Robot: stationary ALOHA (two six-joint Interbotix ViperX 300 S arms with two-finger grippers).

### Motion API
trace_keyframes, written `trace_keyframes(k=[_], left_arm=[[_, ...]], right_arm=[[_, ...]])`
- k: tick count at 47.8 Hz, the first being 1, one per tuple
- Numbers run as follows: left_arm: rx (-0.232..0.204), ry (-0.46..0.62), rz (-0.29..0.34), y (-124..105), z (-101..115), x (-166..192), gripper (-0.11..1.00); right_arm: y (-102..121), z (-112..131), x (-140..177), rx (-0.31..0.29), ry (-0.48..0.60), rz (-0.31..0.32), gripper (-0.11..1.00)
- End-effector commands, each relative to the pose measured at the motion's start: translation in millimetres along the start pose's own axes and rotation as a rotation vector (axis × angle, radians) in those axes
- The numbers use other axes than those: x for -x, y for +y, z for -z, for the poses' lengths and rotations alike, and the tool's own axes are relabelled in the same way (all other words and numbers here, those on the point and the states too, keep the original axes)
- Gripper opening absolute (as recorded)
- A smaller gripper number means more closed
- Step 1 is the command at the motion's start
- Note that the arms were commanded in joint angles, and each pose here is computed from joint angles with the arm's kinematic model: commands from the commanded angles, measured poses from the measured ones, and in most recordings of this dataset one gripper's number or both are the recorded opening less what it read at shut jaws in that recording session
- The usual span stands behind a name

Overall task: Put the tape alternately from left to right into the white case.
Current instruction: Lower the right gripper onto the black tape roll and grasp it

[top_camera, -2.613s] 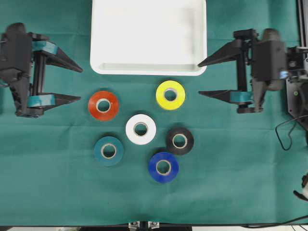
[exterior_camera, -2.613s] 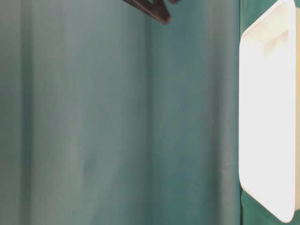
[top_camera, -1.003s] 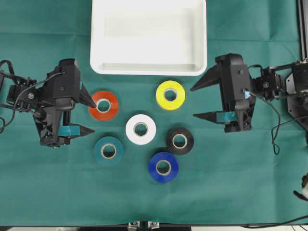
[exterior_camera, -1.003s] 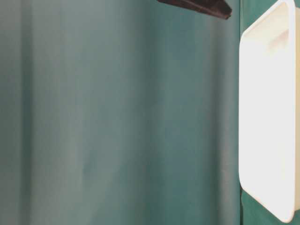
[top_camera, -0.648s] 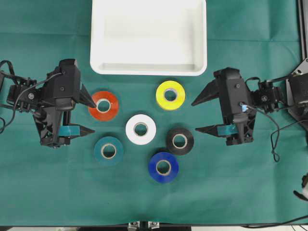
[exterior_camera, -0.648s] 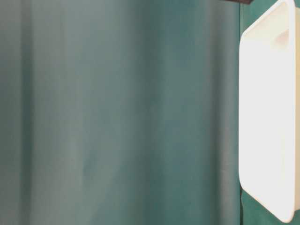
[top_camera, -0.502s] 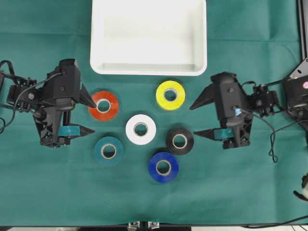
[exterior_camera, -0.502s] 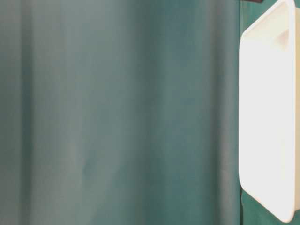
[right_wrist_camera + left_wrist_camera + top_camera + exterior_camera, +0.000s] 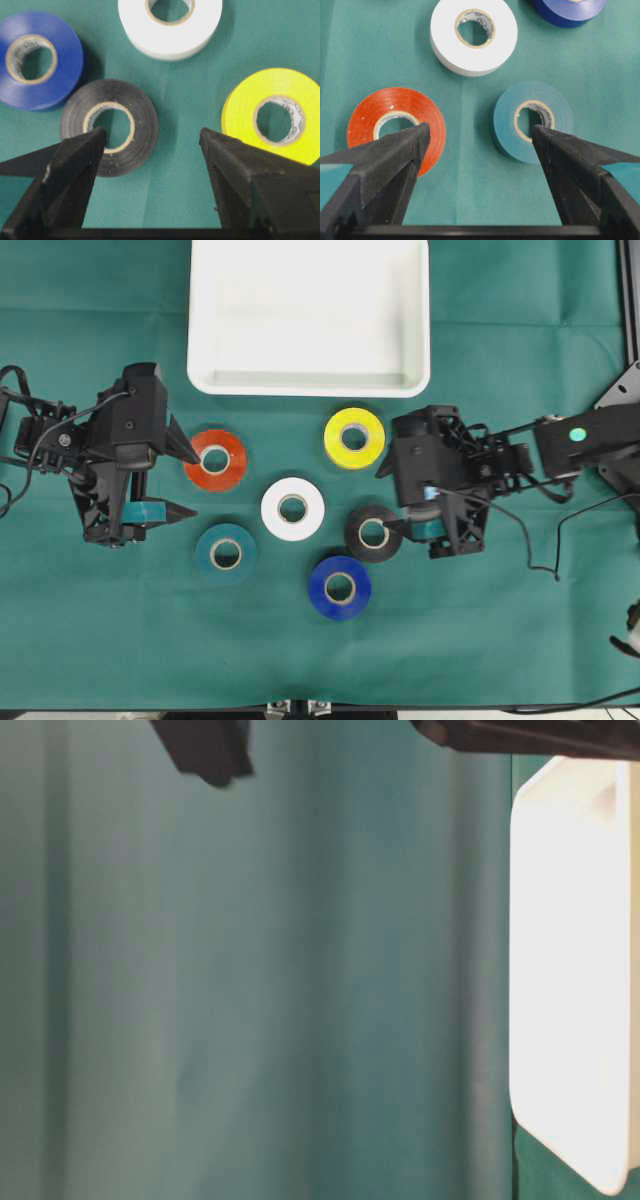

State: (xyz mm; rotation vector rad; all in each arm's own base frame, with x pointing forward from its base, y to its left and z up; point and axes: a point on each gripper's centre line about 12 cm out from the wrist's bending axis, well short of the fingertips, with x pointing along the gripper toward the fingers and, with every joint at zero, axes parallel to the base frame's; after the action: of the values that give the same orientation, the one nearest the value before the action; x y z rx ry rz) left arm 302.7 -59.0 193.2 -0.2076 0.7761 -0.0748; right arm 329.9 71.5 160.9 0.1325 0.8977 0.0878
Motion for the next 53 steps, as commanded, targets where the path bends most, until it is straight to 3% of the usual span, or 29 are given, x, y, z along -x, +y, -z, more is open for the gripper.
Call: trace_keyframes(k=[1, 53], left_arm=[[-0.004, -0.027, 0.010, -3, -8, 4, 0.57], [0.006, -0.018, -0.006, 4, -3, 4, 0.57]], right_arm=[[4, -10, -3, 0.001, 0.005, 0.000, 0.81], [1, 2, -54, 0.003, 0.124, 0.029, 0.81]])
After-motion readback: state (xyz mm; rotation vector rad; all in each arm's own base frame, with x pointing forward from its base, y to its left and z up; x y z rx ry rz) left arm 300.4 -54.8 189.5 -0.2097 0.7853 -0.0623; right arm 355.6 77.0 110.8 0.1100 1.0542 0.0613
